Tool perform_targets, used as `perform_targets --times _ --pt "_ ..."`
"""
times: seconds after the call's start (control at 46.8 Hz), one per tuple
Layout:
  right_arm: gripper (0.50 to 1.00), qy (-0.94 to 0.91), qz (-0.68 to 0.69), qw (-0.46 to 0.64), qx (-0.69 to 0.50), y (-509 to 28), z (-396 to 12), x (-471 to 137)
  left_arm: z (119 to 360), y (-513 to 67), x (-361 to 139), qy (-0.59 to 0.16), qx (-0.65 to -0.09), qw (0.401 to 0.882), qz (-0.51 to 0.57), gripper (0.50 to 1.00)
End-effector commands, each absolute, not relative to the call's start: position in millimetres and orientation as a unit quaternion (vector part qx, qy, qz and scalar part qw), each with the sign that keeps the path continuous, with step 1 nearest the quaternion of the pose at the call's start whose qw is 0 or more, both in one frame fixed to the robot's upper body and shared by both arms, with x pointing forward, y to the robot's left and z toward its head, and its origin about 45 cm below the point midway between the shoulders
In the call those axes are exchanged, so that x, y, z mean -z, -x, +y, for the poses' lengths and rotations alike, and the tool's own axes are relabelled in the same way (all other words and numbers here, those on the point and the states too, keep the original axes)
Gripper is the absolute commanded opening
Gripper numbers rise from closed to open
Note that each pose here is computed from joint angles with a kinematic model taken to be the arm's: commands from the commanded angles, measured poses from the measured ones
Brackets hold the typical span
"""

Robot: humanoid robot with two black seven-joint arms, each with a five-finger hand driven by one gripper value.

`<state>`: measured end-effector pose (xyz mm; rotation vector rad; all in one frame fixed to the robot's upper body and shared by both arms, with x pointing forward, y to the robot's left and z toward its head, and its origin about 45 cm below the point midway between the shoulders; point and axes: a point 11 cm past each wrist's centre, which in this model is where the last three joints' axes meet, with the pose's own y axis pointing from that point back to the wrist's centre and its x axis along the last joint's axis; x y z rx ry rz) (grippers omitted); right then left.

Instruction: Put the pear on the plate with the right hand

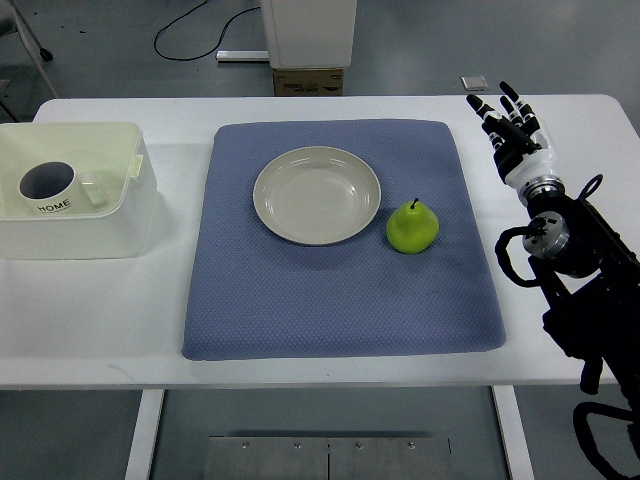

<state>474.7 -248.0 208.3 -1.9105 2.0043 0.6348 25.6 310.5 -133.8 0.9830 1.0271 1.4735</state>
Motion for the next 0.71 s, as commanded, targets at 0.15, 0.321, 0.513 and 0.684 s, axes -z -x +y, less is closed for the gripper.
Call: perform_targets --times 0.15,0.321,0.513,0.684 --pt "1.0 0.665 0.698 0.15 -0.22 -474.7 -248.0 -208.3 310.5 -22.1 134.1 -0.412 -0.613 0.519 0.429 1.0" --pt "1.0 0.664 0.699 0.155 -0.214 -474.7 -248.3 -209.8 310.5 -29.2 133.5 -0.409 -0.616 0.521 0.426 1.0" --pt "1.0 0.664 0.698 0.158 -0.215 -474.7 -246.9 -209.7 311.2 -23.0 134.0 -0.411 -0.615 0.518 0.429 1.0" --pt "1.0 0.665 0.696 0.162 -0.216 -475.9 -246.0 -212.3 311.3 -21.9 134.1 -0.412 -0.615 0.517 0.43 1.0"
